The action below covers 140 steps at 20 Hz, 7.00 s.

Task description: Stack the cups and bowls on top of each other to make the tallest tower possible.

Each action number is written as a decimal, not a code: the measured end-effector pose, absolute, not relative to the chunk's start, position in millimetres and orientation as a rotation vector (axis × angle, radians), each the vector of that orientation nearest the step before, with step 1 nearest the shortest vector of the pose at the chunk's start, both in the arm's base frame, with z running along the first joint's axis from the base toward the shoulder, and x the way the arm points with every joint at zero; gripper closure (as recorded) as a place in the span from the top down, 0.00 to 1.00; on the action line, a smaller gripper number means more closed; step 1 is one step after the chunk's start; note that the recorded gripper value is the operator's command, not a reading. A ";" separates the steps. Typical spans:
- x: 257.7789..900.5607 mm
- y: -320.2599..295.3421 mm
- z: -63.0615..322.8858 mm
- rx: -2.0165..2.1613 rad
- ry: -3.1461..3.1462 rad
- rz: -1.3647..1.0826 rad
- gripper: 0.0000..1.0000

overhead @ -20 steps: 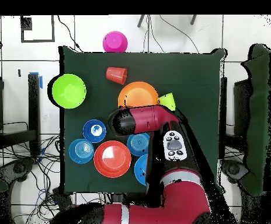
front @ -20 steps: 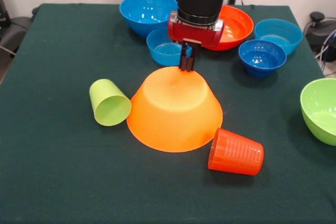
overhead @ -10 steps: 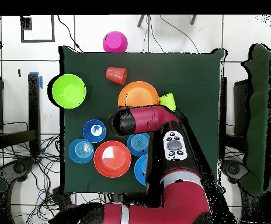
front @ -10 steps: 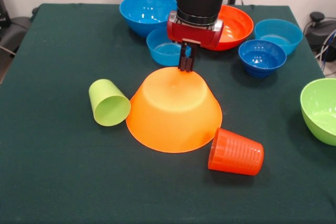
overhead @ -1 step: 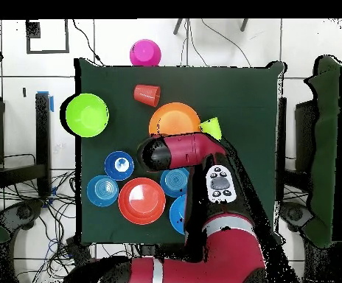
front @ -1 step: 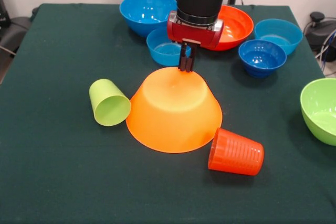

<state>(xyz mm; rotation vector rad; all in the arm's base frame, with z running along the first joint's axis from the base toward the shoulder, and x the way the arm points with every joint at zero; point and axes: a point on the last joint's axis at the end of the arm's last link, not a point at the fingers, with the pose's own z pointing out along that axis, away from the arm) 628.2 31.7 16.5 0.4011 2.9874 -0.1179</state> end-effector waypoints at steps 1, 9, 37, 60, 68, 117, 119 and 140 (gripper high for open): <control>628.2 31.7 16.5 0.401 2.987 -0.118 0.00; 628.0 31.5 16.3 0.398 2.977 -0.115 0.00; 587.1 35.1 5.3 0.400 3.024 -0.102 0.00; 554.5 33.9 -11.4 0.401 3.040 -0.102 1.00; 556.4 36.9 -3.3 0.347 2.984 -0.148 1.00; 601.2 161.9 24.3 0.470 2.874 -0.115 1.00; 608.4 163.3 22.4 0.488 2.863 -0.114 1.00; 656.7 191.8 5.6 0.618 2.846 -0.124 1.00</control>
